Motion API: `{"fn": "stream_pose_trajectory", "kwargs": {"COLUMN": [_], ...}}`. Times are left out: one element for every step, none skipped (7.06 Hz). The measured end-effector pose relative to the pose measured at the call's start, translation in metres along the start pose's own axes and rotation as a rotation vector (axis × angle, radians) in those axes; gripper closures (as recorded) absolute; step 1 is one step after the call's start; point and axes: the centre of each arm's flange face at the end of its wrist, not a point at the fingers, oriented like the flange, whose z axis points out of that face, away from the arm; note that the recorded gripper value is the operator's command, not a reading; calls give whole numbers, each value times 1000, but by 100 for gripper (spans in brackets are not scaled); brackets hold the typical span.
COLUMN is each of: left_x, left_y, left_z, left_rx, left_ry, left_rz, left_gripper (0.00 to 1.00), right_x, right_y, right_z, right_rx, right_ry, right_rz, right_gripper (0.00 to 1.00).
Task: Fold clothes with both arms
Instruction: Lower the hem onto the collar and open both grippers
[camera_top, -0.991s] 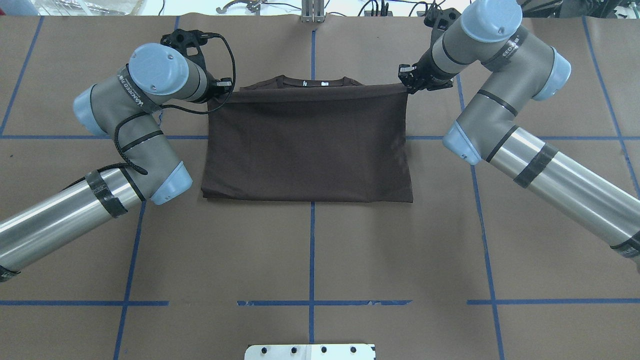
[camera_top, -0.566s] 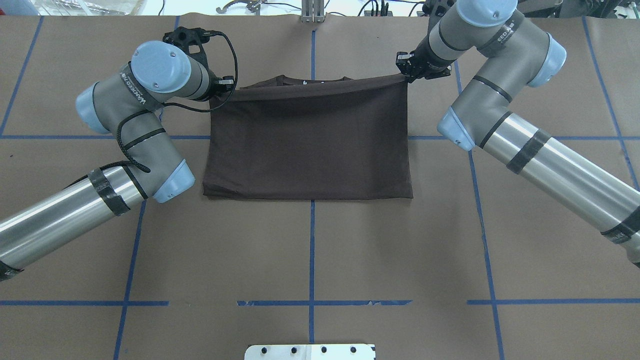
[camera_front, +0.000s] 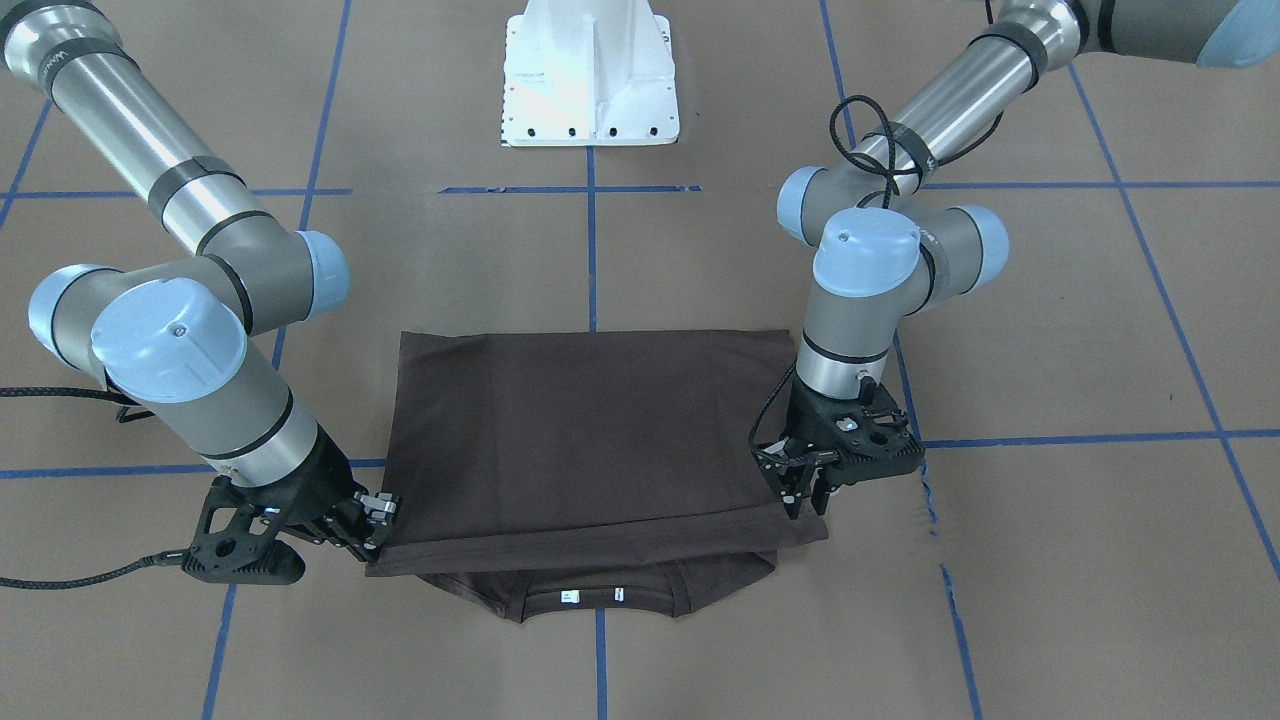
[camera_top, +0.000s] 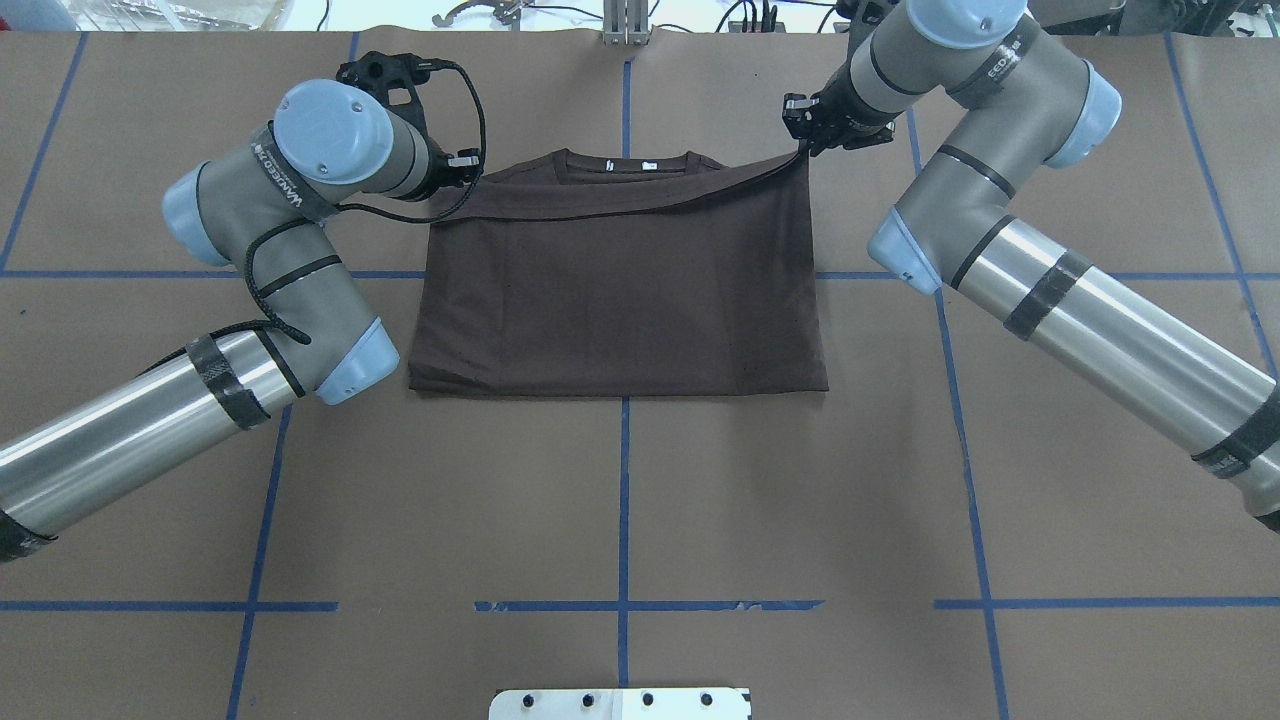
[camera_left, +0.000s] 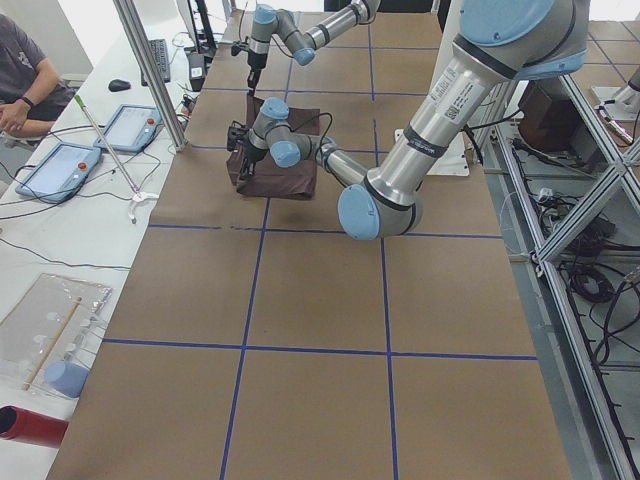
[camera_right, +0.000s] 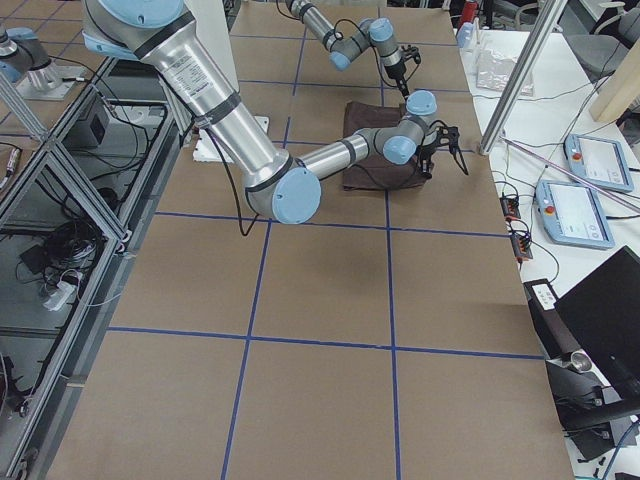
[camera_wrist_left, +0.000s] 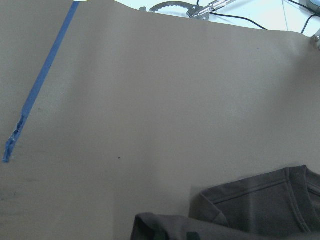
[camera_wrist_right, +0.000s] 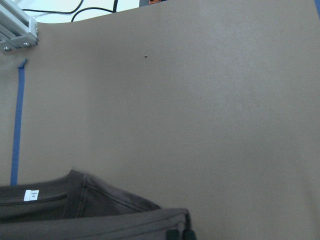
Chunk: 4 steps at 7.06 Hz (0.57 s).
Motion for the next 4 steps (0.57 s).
{"fn": "stream_pose_trajectory", "kwargs": {"left_x": [2,5,7,10], "left_y": [0,-1,-1,1], "left_z": [-2,-5,-9,-15], "left_rx": [3,7,2,-17], "left_ry": [10,28,43,62], "left_rz": [1,1,-1,-2], "left_gripper": [0,0,0,0], "right_x": [5,9,14,27], "right_y": [2,5,15,37], "right_z": [2,2,-2,-9], "right_rx": [0,-7,-39,-92], "right_ry": [-6,-19,-43,-73], "right_rz": [-3,-2,4,21], "right_gripper": [0,0,0,0]}}
